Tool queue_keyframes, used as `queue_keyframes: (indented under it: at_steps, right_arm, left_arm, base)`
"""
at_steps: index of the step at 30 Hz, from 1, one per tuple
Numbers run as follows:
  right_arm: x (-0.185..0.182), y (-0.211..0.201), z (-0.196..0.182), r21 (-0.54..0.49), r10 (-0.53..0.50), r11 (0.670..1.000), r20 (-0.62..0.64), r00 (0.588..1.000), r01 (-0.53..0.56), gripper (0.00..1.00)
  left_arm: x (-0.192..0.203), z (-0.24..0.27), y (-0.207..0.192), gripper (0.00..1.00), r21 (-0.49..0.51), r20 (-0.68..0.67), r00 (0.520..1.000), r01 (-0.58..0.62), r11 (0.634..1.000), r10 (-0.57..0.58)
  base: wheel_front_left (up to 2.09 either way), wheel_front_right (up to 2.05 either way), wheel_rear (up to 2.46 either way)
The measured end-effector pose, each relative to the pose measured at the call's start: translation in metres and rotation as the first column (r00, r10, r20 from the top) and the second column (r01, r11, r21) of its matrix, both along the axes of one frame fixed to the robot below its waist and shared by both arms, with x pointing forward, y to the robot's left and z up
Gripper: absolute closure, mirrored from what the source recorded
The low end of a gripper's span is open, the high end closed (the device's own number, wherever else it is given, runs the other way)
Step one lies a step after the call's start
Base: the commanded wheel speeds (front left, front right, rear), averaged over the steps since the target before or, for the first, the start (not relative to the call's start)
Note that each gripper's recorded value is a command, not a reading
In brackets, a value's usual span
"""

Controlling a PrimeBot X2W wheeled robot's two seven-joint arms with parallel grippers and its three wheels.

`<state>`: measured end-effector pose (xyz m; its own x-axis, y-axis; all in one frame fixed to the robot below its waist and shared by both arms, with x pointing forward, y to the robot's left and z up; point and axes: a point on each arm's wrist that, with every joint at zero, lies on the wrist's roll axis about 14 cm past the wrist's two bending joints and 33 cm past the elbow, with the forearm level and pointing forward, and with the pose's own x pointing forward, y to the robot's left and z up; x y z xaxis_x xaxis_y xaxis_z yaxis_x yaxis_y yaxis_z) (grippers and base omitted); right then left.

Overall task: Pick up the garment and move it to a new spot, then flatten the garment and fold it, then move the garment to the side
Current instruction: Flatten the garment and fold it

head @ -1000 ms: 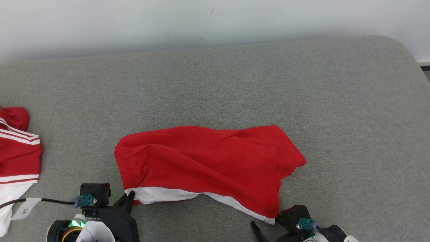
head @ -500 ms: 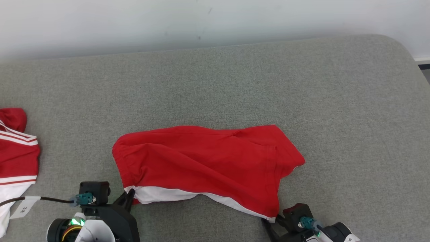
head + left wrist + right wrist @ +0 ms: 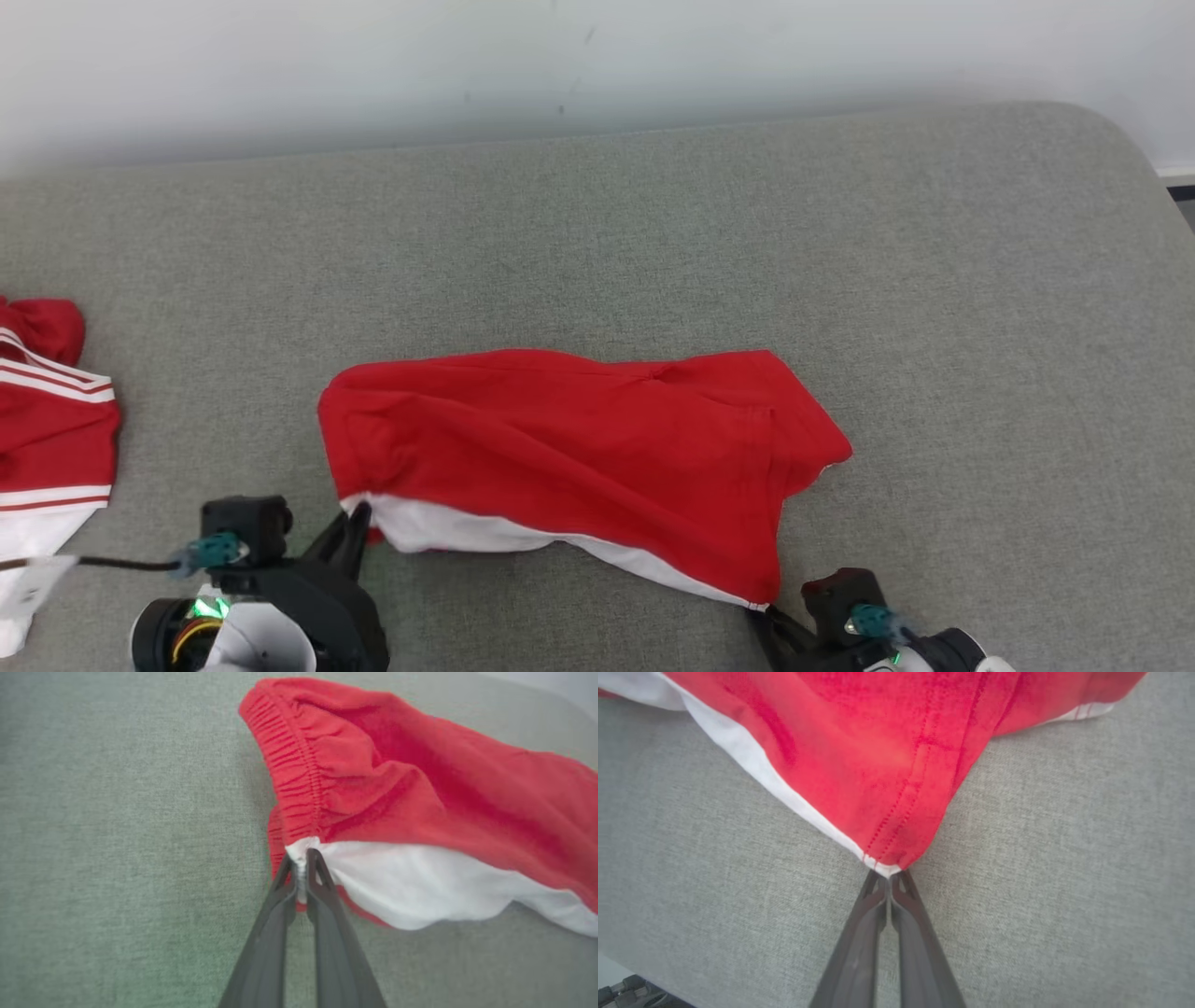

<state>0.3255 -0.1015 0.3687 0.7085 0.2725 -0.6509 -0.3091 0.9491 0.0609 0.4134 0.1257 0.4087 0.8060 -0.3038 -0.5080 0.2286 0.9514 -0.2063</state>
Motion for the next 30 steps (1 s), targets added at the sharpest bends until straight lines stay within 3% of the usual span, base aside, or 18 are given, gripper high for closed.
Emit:
queue_keyframes:
  at_steps: [6,11,16,22,25,27,30]
  right_arm:
    - [0.020,-0.001,0.041,0.174,-0.097,0.982,0.131,0.987,0.073,1.00]
    - [0.058,-0.005,0.106,0.339,-0.192,0.938,0.328,0.925,0.075,1.00]
    - [0.100,0.001,0.161,0.365,-0.182,0.931,0.496,0.849,-0.014,1.00]
    - [0.171,0.003,0.202,0.364,-0.140,0.925,0.599,0.788,-0.112,1.00]
    - [0.212,-0.010,0.215,0.338,-0.151,0.936,0.635,0.757,-0.096,1.00]
    - [0.240,-0.018,0.227,0.327,-0.170,0.942,0.666,0.726,-0.079,1.00]
    - [0.275,-0.029,0.261,0.299,-0.197,0.952,0.760,0.620,-0.065,1.00]
  left_arm:
    - [0.020,0.059,-0.011,1.00,-0.241,0.203,0.974,-0.050,0.969,0.101]
    - [0.032,0.102,-0.016,1.00,-0.387,0.308,0.937,-0.036,0.921,0.166]
    - [0.058,0.131,-0.016,1.00,-0.489,0.348,0.912,-0.022,0.872,0.218]
    - [0.123,0.176,-0.013,1.00,-0.564,0.425,0.865,0.022,0.826,0.267]
    - [0.159,0.207,-0.004,1.00,-0.565,0.520,0.793,0.042,0.824,0.316]
    - [0.182,0.225,0.003,1.00,-0.593,0.558,0.741,0.039,0.804,0.375]
    - [0.208,0.249,0.010,1.00,-0.609,0.618,0.662,0.061,0.791,0.425]
  base:
    - [0.00,0.00,0.00]
    - [0.00,0.00,0.00]
    - [0.00,0.00,0.00]
    - [0.00,0.00,0.00]
    - [0.00,0.00,0.00]
    - [0.00,0.00,0.00]
    - [0.00,0.00,0.00]
